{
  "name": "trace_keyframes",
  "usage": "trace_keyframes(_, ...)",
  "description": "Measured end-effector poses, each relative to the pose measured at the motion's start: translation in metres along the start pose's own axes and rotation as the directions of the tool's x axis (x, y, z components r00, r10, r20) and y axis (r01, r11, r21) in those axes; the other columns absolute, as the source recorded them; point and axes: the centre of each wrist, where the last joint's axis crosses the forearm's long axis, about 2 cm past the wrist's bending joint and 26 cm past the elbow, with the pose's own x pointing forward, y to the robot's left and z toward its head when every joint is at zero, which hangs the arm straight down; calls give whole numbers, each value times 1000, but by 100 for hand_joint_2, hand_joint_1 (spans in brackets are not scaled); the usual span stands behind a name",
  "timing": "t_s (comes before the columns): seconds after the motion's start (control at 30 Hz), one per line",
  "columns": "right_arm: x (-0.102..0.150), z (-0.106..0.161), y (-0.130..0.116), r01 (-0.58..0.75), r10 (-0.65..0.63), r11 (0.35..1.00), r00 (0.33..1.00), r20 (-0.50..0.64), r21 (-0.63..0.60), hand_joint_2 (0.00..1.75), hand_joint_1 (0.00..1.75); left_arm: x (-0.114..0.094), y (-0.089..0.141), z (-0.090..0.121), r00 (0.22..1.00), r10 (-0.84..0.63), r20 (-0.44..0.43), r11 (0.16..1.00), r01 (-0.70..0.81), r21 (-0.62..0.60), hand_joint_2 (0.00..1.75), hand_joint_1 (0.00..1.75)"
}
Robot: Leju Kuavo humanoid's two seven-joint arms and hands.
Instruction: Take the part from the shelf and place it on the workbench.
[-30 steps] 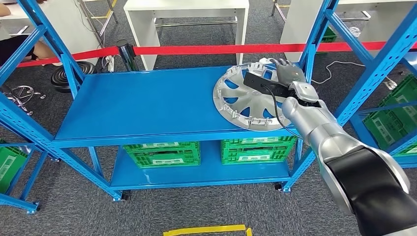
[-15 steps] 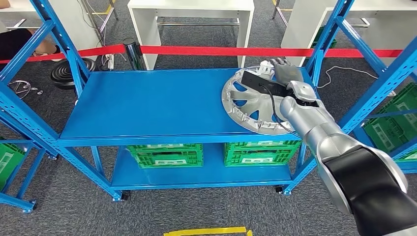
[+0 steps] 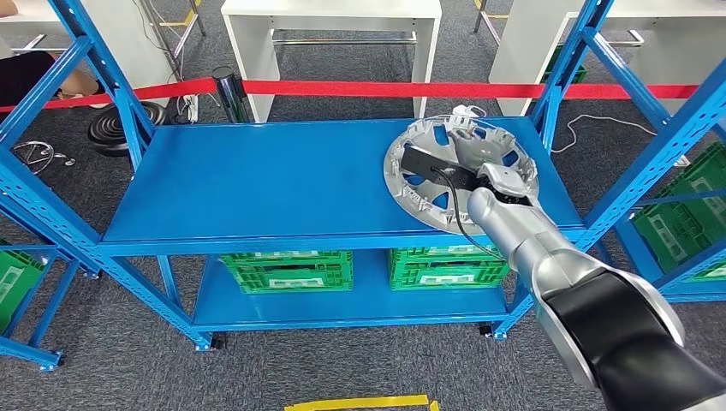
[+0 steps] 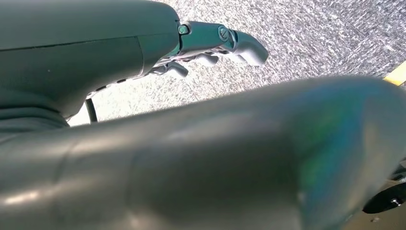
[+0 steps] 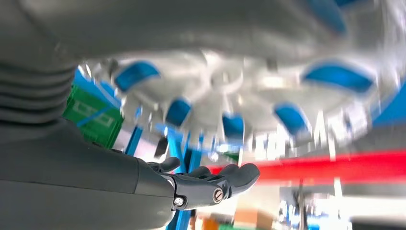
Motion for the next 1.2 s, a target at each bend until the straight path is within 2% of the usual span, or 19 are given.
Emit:
trace_keyframes(0.17,-3,3,15,38,-39,997,999,8,67,175,0,1,0,0,1000,-7,5,1000,7,1,0,0)
trace_keyframes(0.7,-7,7,30,57,-56,993,998,-10,108,175,0,1,0,0,1000,-3,13,1000,3,1,0,0)
trace_keyframes(0.97,-10,12,47,92,-85,980,995,-46,176,175,0,2,0,0,1000,-11,15,1000,11,2,0,0)
trace_keyframes(1.0,-11,13,49,100,-92,978,994,-53,184,175,36,2,-1,0,1000,-14,15,1000,14,3,0,0)
trace_keyframes(1.1,-14,16,56,131,-118,971,990,-72,201,175,167,2,-1,0,1000,-22,14,1000,22,4,0,0)
trace_keyframes(1.13,-15,17,58,139,-126,969,989,-77,205,175,175,3,-1,0,1000,-24,14,1000,24,4,0,0)
trace_keyframes(1.2,-17,18,63,154,-138,966,987,-85,209,175,175,3,-1,0,1000,-27,13,1000,27,5,0,0)
